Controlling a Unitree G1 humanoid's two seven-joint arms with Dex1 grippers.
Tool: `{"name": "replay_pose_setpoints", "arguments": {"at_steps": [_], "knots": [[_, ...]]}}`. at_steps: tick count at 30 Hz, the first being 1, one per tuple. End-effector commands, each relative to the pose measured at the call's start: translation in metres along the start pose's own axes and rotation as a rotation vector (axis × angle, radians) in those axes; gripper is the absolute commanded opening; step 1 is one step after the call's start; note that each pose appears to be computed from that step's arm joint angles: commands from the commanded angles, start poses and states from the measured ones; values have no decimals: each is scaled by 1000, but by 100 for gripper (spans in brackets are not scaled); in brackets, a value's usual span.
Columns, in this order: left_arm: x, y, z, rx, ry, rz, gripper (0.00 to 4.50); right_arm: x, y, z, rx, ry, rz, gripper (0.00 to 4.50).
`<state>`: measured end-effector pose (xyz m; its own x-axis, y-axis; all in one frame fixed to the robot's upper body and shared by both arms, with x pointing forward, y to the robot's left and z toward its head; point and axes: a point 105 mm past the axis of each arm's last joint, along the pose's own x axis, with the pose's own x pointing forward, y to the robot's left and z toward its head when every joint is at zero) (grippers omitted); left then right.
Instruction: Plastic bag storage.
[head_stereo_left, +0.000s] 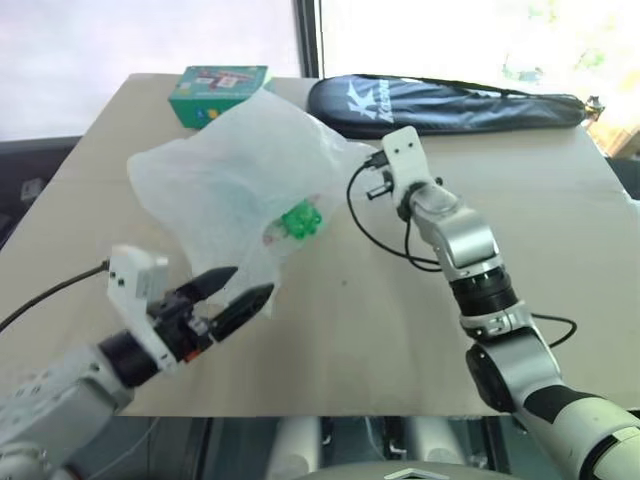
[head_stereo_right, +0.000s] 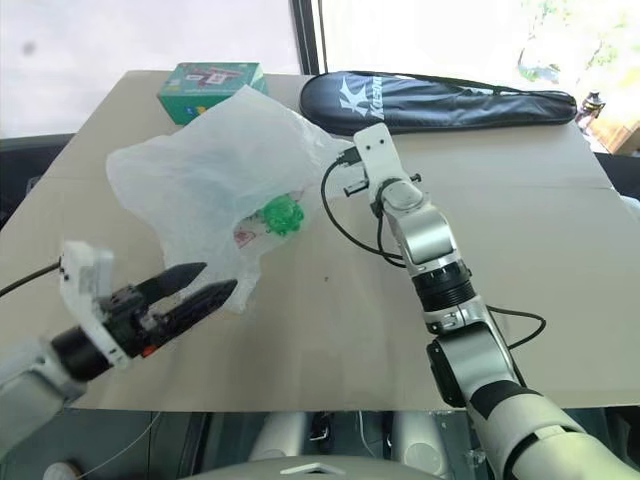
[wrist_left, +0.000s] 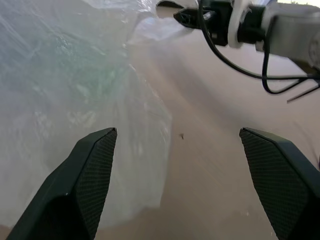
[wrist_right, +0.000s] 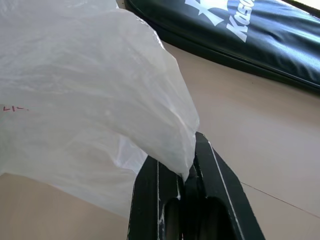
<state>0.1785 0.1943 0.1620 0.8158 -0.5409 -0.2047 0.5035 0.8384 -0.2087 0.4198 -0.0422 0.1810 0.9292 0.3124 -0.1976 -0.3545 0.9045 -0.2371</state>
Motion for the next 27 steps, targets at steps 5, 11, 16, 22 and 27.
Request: {"name": "replay_pose_setpoints", "arguments": {"at_steps": [5, 11, 16, 22, 27], "knots": [[-3, -1, -29, 21, -17, 115, 404, -3, -4, 15, -12, -54, -5, 0], [35, 5, -31, -28, -75, 198, 404, -6, -7, 13, -24, -48, -10, 0], [66, 11, -31, -88, -114, 242, 353, -9, -12, 14, -46, -41, -23, 0], [80, 9, -15, -186, -252, 194, 127, -11, -17, 15, -57, -42, -31, 0], [69, 24, 42, -408, -496, 88, 8, -13, -19, 29, 57, -86, 32, 0]]}}
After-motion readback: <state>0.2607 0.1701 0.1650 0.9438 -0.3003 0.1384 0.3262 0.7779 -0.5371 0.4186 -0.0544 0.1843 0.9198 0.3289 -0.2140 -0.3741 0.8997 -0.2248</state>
